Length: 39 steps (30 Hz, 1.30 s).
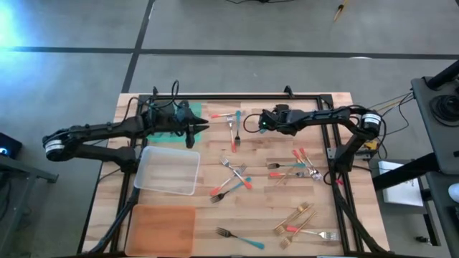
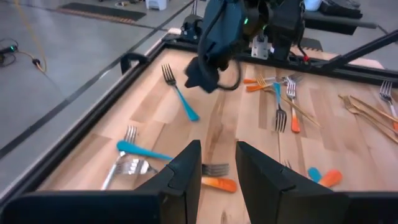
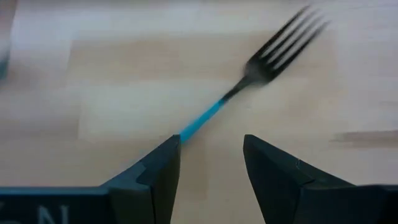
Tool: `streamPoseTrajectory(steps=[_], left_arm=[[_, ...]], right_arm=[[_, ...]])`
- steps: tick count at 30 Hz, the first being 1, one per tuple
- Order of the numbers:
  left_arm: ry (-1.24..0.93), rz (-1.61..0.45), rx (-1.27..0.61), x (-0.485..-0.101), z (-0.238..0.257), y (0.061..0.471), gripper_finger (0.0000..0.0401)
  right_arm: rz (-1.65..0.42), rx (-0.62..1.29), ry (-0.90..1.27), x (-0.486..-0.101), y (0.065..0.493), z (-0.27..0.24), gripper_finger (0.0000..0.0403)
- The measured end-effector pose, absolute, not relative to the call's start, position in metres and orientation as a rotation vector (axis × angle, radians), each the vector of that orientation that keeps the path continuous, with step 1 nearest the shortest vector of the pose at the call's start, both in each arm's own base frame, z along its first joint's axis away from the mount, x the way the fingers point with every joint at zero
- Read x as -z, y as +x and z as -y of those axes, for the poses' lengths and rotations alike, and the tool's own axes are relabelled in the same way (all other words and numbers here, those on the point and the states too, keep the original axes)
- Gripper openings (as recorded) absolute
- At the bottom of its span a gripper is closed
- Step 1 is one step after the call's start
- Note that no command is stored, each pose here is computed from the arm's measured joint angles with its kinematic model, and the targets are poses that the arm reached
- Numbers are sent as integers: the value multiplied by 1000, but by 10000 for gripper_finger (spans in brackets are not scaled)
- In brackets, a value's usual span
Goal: Sort silverware by color (type)
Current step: Put the blue fork into the blue bin
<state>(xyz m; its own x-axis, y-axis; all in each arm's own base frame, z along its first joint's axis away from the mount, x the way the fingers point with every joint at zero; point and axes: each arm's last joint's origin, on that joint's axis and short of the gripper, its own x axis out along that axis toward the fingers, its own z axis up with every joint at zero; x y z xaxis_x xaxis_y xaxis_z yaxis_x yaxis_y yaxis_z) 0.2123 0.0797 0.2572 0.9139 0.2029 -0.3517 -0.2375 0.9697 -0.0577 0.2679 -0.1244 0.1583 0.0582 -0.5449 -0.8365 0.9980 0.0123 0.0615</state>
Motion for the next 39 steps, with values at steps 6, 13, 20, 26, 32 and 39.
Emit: streamPoseTrajectory(steps=[6, 13, 20, 26, 32, 39], left_arm=[[-115, -408, -205, -239, -73, 210, 85], [-116, -366, -178, -233, -67, 211, 85], [-112, -357, -177, -233, -67, 211, 84], [-97, -360, -175, -232, -67, 211, 84], [-97, -361, -176, -232, -67, 211, 84], [-98, -366, -176, -231, -67, 211, 84]], right_arm=[[-1179, 801, 792, -153, 268, 109, 162], [-1355, 458, 829, -154, 267, 85, 160], [-1401, 376, 718, -154, 269, 73, 160], [-1474, 251, 658, -154, 267, 57, 160], [-1469, 241, 631, -156, 268, 53, 160], [-1438, 197, 691, -168, 265, 47, 160]])
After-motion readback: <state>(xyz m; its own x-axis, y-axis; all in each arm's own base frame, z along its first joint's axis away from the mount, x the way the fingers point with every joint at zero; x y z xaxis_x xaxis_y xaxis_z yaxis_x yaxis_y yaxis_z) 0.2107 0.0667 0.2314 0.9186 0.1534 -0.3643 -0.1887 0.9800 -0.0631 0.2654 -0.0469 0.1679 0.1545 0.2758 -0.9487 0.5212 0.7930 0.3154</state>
